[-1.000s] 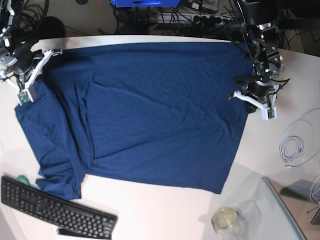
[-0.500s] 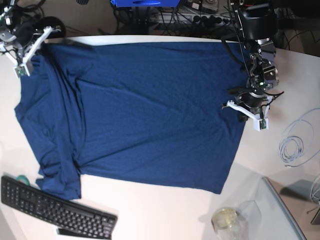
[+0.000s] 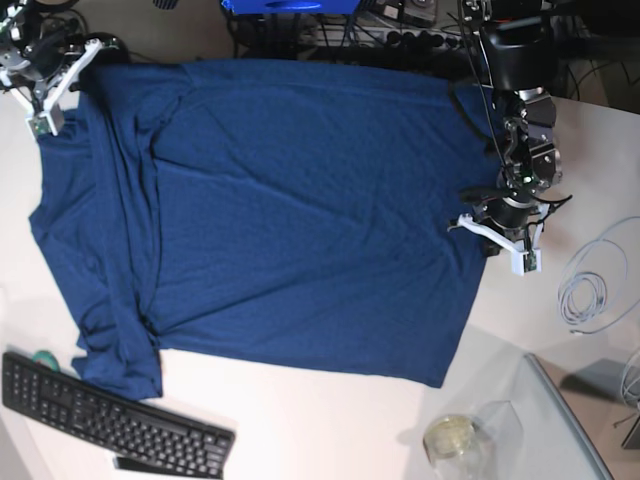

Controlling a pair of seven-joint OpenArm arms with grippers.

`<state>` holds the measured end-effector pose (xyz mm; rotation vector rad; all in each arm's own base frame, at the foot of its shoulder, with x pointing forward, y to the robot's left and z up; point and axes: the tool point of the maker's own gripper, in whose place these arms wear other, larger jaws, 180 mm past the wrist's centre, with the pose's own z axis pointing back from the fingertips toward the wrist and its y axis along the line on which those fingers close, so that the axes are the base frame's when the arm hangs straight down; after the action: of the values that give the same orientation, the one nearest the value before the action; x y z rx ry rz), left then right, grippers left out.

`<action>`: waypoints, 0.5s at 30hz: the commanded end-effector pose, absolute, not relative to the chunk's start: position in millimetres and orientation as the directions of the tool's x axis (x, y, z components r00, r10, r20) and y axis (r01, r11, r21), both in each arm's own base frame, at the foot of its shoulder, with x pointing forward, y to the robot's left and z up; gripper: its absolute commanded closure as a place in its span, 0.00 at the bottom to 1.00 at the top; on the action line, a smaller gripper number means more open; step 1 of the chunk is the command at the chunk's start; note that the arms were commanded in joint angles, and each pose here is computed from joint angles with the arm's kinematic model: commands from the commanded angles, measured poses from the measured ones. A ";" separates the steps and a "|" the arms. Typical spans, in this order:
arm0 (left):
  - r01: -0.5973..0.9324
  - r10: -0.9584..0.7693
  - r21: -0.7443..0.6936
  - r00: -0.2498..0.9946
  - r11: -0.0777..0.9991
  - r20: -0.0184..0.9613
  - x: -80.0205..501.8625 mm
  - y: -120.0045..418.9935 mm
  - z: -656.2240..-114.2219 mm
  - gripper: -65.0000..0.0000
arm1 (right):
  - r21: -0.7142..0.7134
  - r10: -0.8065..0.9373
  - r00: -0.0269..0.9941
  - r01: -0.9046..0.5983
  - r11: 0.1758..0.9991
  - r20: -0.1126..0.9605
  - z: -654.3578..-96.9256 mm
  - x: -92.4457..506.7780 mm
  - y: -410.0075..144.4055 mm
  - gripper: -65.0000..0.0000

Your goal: Layout the t-shirt on the table in an organized manner, then fold the t-shirt properly

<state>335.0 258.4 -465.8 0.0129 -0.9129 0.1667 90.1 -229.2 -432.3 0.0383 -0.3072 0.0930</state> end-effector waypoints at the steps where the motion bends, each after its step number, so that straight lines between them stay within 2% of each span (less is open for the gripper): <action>1: -0.148 0.126 -0.050 0.560 0.988 0.819 345.5 264.7 -451.9 1.00 | 0.015 0.096 0.946 -0.106 0.994 0.310 -428.8 89.8 -232.0 1.00; 6: -0.147 0.125 -0.051 0.561 0.988 0.818 345.5 264.0 -452.2 1.00 | 0.011 0.095 0.939 -0.104 0.995 0.331 -426.6 98.6 -233.0 0.99; 9: -0.146 0.124 -0.050 0.558 0.988 0.821 346.3 264.1 -450.6 1.00 | 0.010 0.097 0.938 -0.106 0.994 0.333 -425.9 99.6 -232.4 0.93; 10: -0.146 0.123 -0.049 0.555 0.988 0.823 346.9 264.2 -449.6 1.00 | 0.010 0.099 0.937 -0.109 0.994 0.334 -425.4 99.7 -231.7 0.88; 14: -0.146 0.123 -0.049 0.555 0.988 0.823 346.9 264.2 -449.6 1.00 | -0.001 0.108 0.924 -0.116 0.993 0.367 -417.8 109.4 -231.5 0.53; 15: -0.146 0.123 -0.049 0.555 0.988 0.823 346.9 264.2 -449.6 1.00 | -0.005 0.108 0.916 -0.115 0.993 0.386 -414.9 116.9 -231.8 0.47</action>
<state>334.1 258.4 -466.0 0.0137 -0.9123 0.1658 107.4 -228.3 -423.3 0.0302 -0.3544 0.1037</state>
